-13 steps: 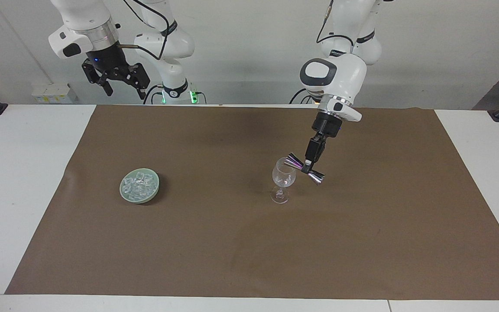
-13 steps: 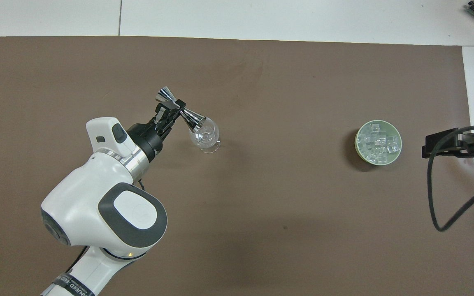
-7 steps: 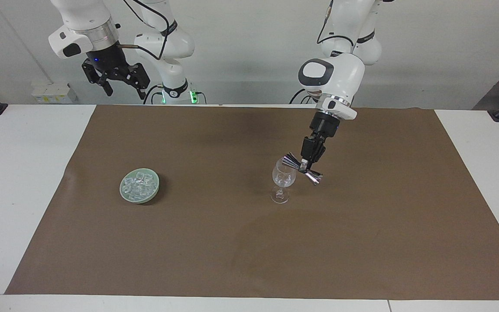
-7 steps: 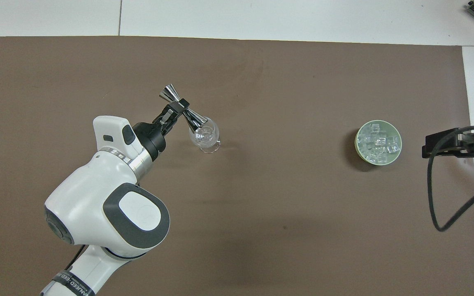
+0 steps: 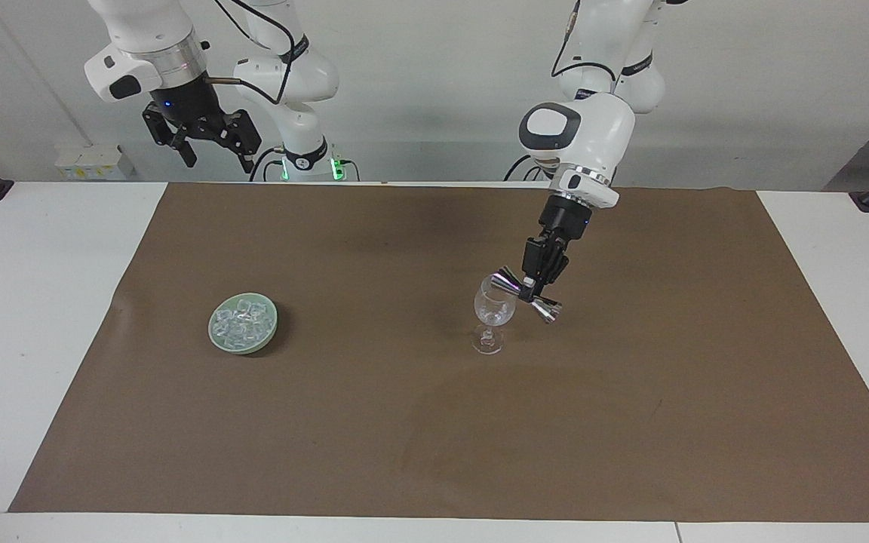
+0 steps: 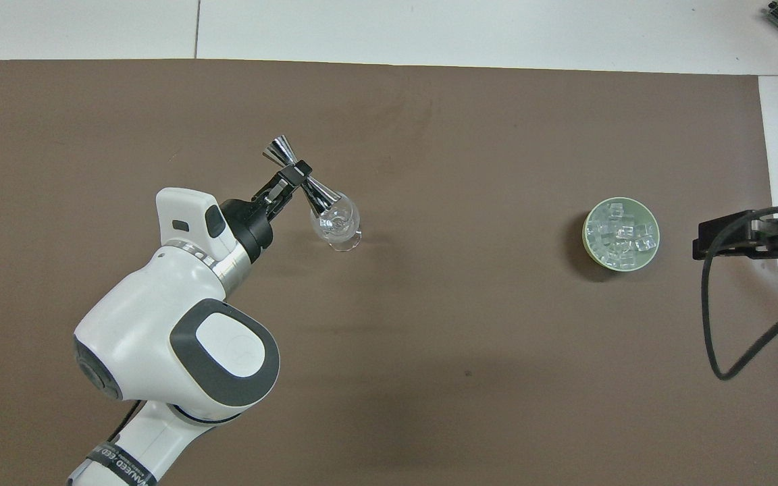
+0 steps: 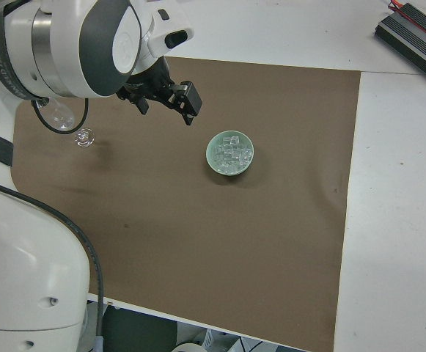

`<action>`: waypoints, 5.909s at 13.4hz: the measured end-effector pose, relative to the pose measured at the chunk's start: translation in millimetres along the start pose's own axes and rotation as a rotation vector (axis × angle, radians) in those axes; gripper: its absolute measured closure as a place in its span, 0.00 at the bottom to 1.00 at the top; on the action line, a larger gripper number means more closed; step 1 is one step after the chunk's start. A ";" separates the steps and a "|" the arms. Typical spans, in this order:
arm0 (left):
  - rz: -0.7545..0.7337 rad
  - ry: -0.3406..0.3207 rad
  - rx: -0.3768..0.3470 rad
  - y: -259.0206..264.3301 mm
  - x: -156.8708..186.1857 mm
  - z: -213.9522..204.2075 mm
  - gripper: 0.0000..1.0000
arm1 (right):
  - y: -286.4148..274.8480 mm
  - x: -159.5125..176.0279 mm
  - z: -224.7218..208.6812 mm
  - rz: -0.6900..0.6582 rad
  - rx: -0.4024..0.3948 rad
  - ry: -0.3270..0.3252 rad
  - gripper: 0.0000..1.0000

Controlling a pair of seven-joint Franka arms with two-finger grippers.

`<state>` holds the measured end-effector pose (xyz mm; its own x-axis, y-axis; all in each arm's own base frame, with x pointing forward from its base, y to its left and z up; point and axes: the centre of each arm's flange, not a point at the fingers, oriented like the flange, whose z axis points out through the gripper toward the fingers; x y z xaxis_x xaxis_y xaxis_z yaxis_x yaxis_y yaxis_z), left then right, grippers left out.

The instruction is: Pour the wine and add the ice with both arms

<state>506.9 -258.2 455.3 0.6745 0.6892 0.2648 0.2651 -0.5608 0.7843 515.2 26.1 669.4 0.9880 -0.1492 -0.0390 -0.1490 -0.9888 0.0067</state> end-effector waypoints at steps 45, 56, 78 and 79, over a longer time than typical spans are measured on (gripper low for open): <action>-1.538 -0.955 0.185 -383.8 259.3 -35.4 0.79 | 0.0 0.0 0.0 0.000 0.000 0.000 0.00; -1.532 -0.976 0.179 -400.6 253.9 -19.8 0.79 | 22.2 10.0 10.1 0.036 0.007 0.025 0.00; -1.493 -0.996 0.174 -400.1 245.0 -10.0 0.79 | 66.2 82.6 290.2 -0.275 -0.009 0.106 0.19; -1.493 -0.997 0.174 -400.7 244.6 -9.6 0.79 | 73.1 83.1 293.4 -0.322 -0.012 0.100 0.25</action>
<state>559.0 139.5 211.2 -0.0759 0.1359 -0.9878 0.9902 0.1269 -0.0586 574.8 -58.7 373.5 0.9834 0.1724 0.0572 0.1714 -0.9850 0.0218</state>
